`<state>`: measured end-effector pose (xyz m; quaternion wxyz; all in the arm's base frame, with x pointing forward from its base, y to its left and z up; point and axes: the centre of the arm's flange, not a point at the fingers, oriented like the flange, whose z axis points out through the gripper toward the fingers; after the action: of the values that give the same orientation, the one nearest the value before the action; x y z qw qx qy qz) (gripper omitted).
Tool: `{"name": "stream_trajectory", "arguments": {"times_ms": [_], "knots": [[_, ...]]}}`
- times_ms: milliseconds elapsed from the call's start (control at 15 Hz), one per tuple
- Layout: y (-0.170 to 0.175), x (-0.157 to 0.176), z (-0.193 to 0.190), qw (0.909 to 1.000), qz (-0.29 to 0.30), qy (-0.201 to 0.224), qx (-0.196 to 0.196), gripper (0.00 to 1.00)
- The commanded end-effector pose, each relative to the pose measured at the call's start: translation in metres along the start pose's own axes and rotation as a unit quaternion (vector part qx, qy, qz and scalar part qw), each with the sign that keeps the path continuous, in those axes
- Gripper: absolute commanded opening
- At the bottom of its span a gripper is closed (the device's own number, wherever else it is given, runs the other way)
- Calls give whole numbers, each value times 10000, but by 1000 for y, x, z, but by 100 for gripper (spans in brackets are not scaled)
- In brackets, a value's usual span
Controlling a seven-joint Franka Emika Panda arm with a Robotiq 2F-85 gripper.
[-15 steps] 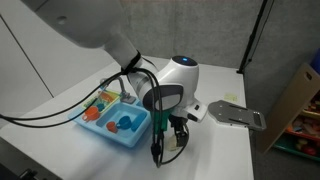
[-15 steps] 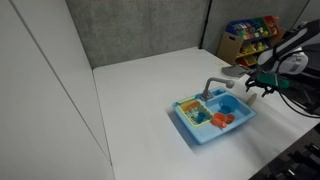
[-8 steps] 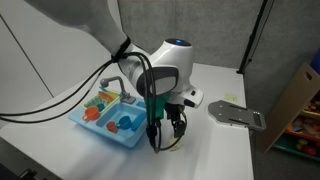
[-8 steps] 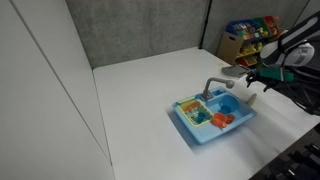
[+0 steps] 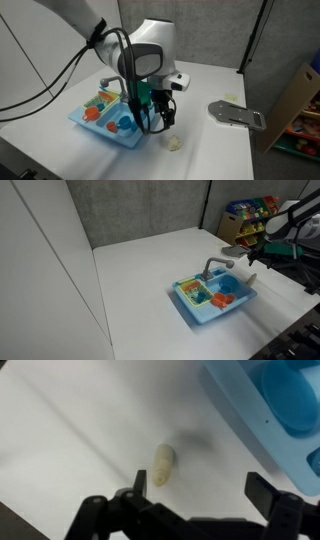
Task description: Remove the white bottle from the sink
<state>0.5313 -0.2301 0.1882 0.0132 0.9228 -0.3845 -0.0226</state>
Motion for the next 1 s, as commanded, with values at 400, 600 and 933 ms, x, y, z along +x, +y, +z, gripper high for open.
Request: {"name": "stream_trajectory", "arguments": {"times_ms": [400,600,933], "knots": [[-4,-76,-54,9942,-946,-208,-474,100],[-9,-101,-62,9893,-1334,-260,-534,100],[-25,-141,-70,9790,-1972,-257,-455,100]]}}
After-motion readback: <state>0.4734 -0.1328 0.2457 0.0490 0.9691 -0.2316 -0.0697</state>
